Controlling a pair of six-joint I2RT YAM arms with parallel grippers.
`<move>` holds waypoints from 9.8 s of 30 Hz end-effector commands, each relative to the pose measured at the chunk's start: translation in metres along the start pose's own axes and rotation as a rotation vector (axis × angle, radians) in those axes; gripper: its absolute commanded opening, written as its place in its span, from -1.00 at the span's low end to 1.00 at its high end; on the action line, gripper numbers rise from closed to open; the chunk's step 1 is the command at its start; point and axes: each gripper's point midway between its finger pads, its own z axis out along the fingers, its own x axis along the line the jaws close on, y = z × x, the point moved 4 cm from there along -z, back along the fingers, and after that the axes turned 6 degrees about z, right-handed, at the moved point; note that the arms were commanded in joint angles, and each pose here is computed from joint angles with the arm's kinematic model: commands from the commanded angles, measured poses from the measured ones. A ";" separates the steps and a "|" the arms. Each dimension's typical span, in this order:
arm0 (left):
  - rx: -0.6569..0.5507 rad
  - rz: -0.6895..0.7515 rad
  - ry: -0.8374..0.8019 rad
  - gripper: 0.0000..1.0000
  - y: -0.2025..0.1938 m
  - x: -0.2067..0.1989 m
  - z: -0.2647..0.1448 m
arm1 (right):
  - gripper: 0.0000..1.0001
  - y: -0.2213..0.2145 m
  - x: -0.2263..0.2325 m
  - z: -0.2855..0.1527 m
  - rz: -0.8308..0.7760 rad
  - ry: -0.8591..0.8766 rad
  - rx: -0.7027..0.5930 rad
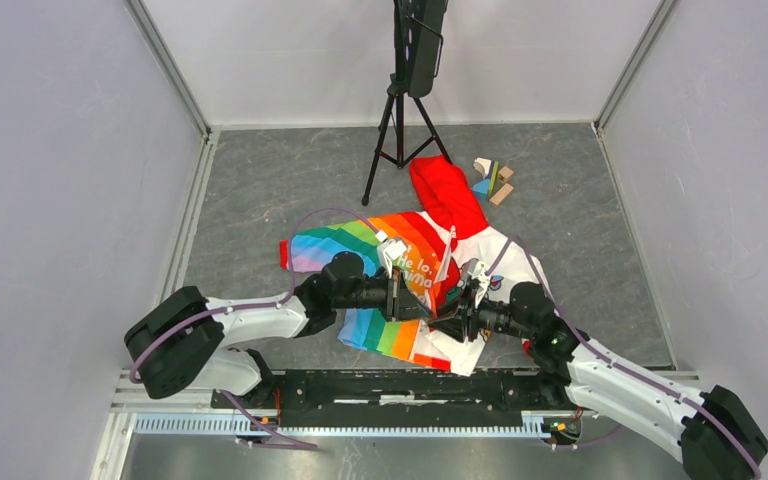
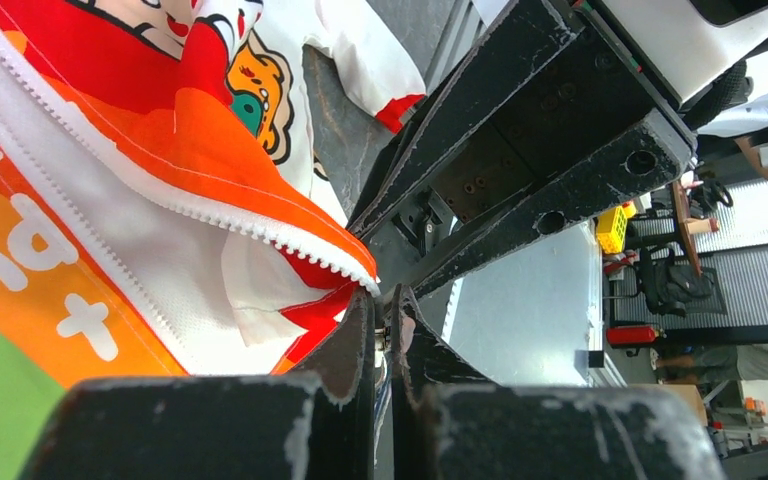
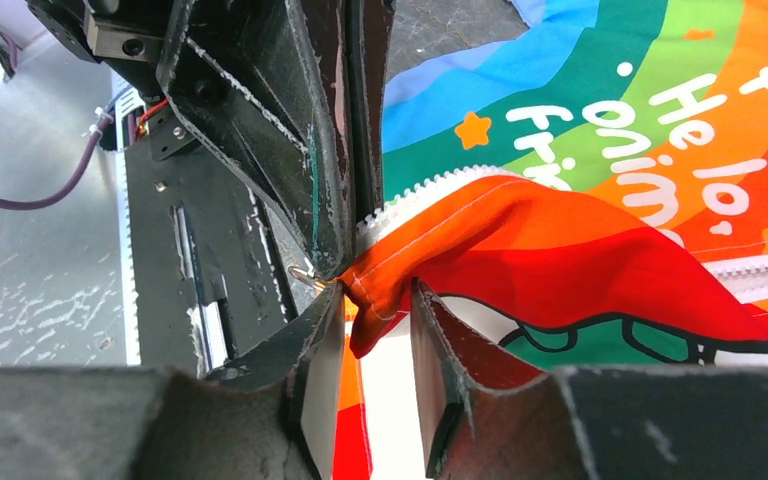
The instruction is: Zip up the jacket
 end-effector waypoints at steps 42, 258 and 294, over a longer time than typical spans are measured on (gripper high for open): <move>0.290 -0.155 0.431 0.30 0.001 -0.012 -0.053 | -0.99 0.015 -0.037 -0.019 -0.359 -0.241 -0.065; 0.611 -0.106 1.102 -0.50 -0.042 0.043 -0.004 | -0.99 0.036 -0.057 -0.049 -0.104 -0.538 -0.266; -0.178 0.431 0.328 -0.95 0.033 0.021 -0.026 | -0.99 -0.013 -0.006 0.003 -0.041 0.000 0.118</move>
